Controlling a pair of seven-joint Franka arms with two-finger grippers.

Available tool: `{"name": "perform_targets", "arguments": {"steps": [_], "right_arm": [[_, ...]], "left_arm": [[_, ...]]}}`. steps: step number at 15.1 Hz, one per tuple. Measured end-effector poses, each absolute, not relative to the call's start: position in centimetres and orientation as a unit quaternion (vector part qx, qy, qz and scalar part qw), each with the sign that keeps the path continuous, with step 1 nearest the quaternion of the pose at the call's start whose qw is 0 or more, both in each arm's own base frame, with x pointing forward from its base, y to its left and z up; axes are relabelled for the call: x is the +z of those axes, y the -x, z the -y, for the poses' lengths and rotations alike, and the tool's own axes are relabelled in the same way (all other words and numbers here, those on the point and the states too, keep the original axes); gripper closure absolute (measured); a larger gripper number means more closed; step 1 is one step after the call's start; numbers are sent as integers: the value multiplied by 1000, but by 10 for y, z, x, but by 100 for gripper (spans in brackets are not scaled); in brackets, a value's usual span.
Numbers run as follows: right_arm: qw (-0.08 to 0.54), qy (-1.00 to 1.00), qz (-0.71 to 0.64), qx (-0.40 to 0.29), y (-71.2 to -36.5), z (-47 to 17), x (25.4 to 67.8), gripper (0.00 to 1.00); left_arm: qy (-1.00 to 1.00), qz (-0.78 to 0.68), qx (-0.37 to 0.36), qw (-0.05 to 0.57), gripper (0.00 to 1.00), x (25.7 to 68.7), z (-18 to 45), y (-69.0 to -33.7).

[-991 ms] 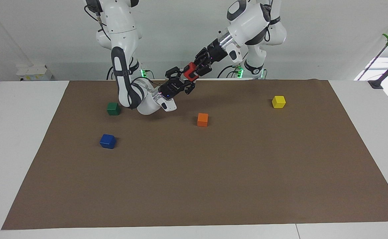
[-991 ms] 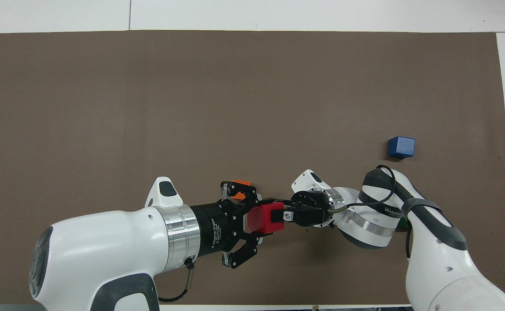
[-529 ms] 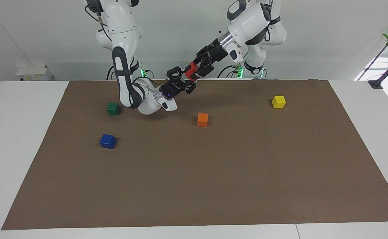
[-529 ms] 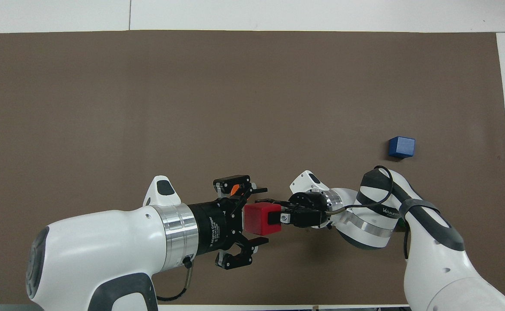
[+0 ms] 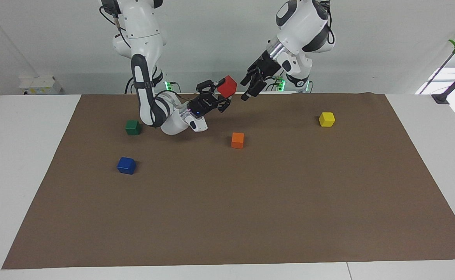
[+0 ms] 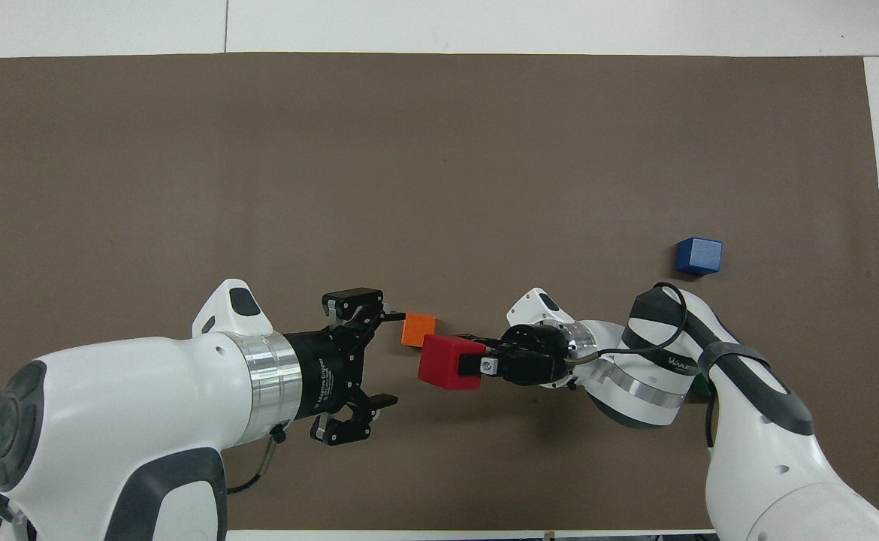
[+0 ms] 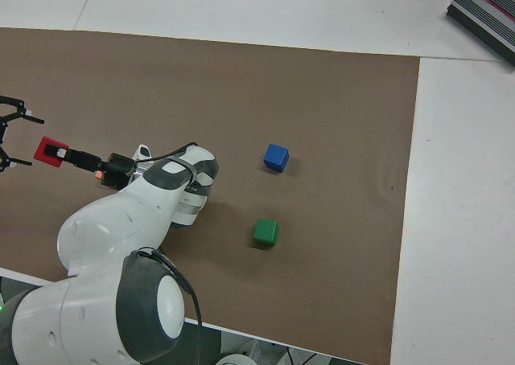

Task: Transfer red block to right arm and stack on blue block
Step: 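Open the left gripper and withdraw it while the right gripper holds, then carry the red block with the right gripper toward the blue block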

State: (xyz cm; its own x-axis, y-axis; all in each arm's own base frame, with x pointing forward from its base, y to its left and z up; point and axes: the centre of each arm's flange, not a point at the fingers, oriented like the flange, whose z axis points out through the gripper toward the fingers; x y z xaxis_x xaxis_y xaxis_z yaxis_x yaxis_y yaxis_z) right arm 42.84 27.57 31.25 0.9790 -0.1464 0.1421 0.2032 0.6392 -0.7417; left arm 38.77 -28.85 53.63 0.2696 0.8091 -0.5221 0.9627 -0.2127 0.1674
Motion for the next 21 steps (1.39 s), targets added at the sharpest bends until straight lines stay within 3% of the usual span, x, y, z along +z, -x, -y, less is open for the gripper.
{"name": "perform_targets", "arguments": {"steps": [7, 12, 18, 21], "right_arm": [[847, 519, -4, -114, -466, -261, 387, 45], [781, 614, -24, -116, -456, -237, 462, 45], [675, 732, -21, -89, -437, -211, 510, 45], [610, 789, 0, -68, -432, -201, 530, 45]], "left_arm": [[-891, -419, -81, 154, 0, 521, 190, -421], [-963, -261, 4, 72, 0, 530, 123, -464], [-994, -108, -16, 9, 0, 561, 108, -535], [-997, -75, -34, 4, 0, 554, 104, -546]]}}
